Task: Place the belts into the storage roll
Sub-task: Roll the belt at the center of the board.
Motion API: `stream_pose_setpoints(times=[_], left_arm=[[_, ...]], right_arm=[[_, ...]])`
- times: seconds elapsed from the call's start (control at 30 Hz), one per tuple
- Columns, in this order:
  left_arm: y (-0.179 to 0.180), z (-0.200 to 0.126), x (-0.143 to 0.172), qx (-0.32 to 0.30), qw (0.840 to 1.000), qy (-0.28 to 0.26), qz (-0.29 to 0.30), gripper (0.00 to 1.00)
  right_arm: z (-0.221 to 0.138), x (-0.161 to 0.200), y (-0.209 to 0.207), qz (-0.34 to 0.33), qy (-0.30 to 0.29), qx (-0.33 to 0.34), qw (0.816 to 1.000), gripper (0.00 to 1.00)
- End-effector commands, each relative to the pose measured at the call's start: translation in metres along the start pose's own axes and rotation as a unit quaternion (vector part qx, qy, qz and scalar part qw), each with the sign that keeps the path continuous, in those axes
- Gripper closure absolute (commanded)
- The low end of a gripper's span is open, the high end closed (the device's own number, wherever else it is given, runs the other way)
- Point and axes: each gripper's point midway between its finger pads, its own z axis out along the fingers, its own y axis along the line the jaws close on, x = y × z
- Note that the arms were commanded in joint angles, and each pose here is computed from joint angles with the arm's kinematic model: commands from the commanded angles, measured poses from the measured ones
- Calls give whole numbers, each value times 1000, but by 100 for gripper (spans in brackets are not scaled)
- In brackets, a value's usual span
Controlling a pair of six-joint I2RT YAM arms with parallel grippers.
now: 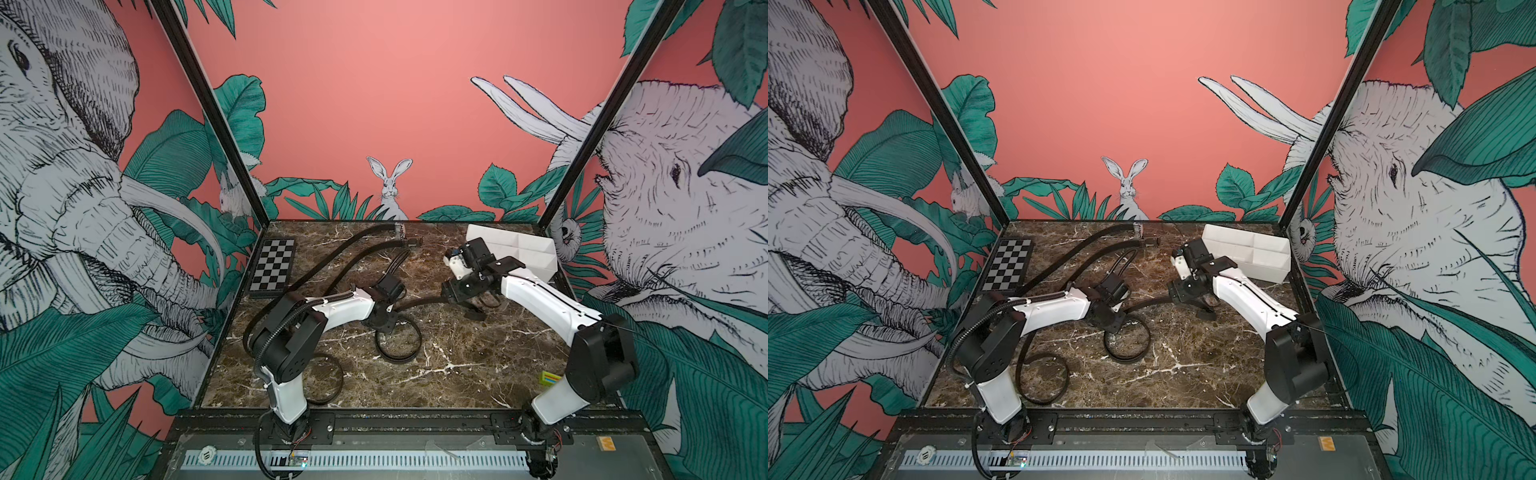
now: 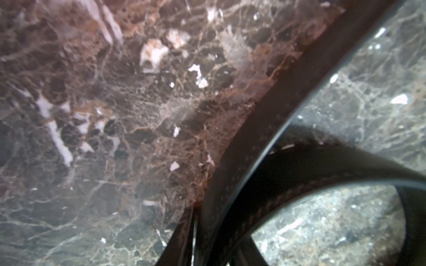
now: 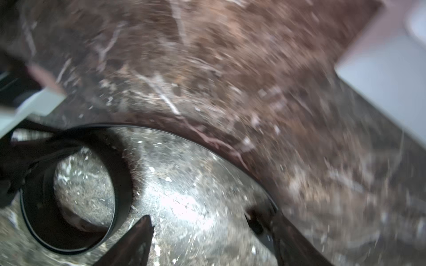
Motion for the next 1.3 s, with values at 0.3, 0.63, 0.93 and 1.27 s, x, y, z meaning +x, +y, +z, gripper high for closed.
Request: stream_pose_setpoints(times=[0.3, 0.63, 0.93, 1.27], left_arm=[[17, 22, 21, -32, 999, 35, -3, 72], [26, 29, 22, -52, 998, 43, -18, 72], [44, 38, 39, -74, 994, 66, -54, 72], [64, 49, 53, -105, 986, 99, -89, 70]], right_arm=[[75, -15, 13, -210, 1, -21, 978, 13], [100, 8, 11, -166, 90, -53, 981, 48], [91, 69, 8, -71, 151, -36, 985, 93], [76, 99, -38, 76, 168, 26, 983, 100]])
